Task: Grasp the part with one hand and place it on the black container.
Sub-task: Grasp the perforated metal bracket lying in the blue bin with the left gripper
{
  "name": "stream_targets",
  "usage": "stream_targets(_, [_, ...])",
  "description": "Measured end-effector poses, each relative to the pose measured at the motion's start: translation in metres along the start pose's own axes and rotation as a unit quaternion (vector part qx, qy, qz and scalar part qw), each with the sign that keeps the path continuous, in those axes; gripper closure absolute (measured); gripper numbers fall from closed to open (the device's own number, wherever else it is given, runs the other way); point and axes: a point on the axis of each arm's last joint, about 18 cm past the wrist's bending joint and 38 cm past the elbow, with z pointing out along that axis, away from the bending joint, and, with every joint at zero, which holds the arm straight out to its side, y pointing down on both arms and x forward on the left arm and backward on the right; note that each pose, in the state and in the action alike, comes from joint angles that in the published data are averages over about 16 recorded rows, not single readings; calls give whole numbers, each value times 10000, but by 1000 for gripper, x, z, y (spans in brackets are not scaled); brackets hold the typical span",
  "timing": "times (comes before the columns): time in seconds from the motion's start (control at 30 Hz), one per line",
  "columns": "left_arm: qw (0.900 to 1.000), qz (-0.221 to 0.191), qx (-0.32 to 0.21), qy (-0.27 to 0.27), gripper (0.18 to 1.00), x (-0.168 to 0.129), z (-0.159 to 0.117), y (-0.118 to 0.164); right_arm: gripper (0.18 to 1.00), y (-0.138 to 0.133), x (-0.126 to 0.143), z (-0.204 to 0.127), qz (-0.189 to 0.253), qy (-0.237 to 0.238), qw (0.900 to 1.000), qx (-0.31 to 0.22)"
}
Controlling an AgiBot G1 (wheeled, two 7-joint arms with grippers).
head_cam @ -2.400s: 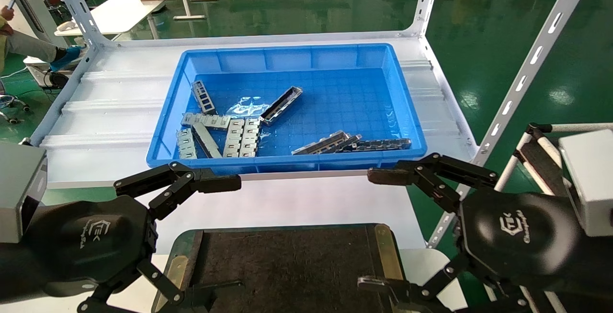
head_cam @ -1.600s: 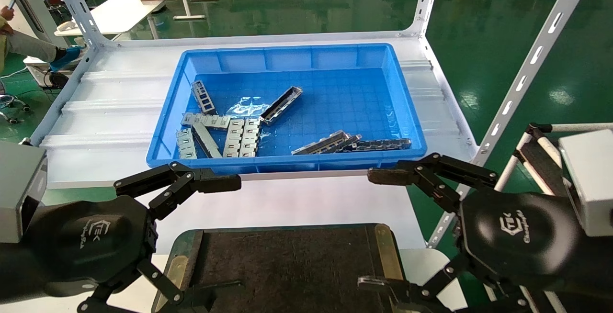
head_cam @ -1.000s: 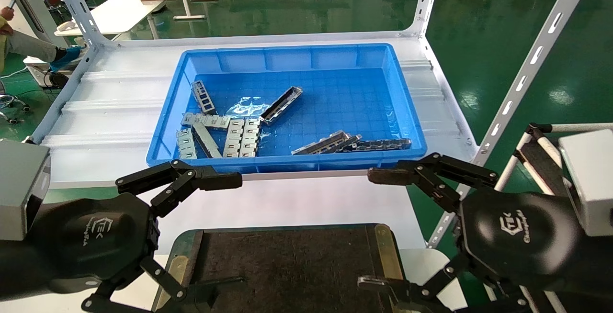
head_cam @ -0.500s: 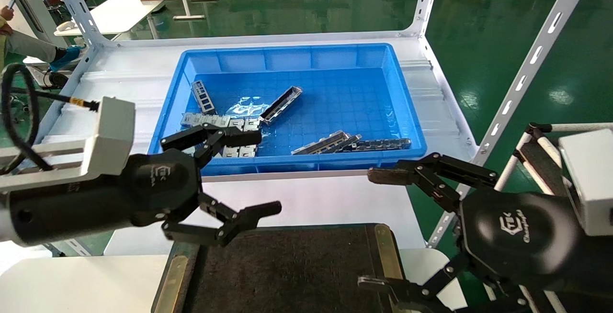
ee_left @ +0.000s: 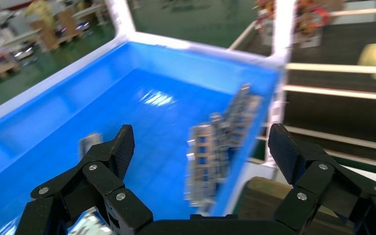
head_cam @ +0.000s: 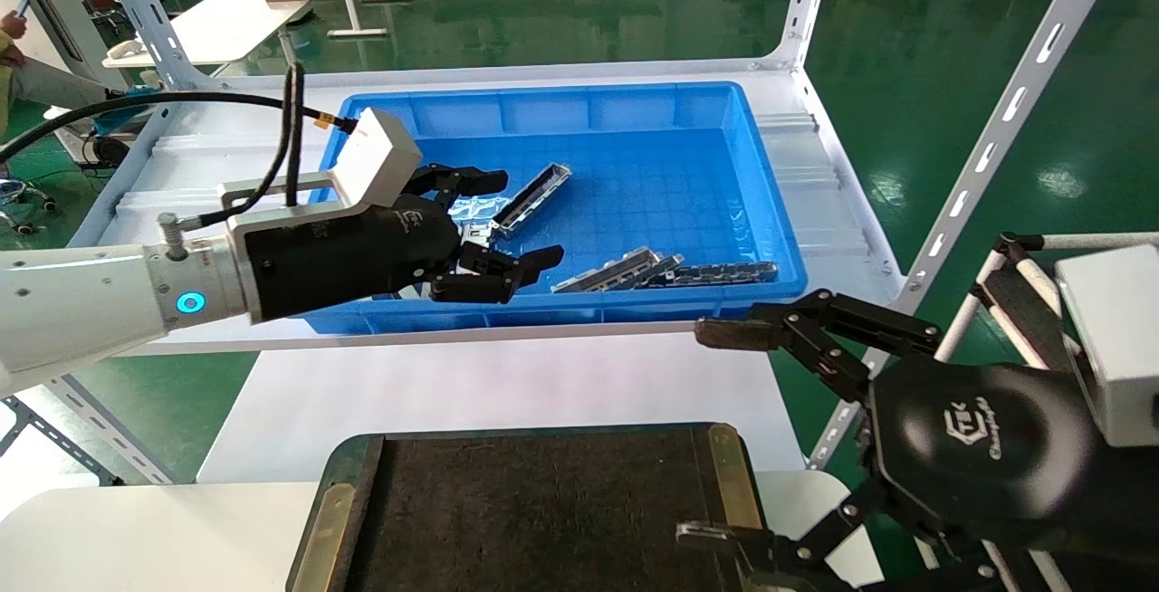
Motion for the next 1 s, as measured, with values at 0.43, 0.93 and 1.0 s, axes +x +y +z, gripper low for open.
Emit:
stream_targets(0.43, [9928, -131, -513, -1078, 184, -45, 65, 30, 178, 0, 0, 0, 0, 0, 10000, 0])
stream_targets(0.93, [9834, -206, -894, -1567, 190, -45, 97, 58, 185, 0, 0, 0, 0, 0, 10000, 0])
stream_targets(1.0, [9829, -205, -907, -1587, 197, -44, 98, 61, 190, 0, 0, 0, 0, 0, 10000, 0])
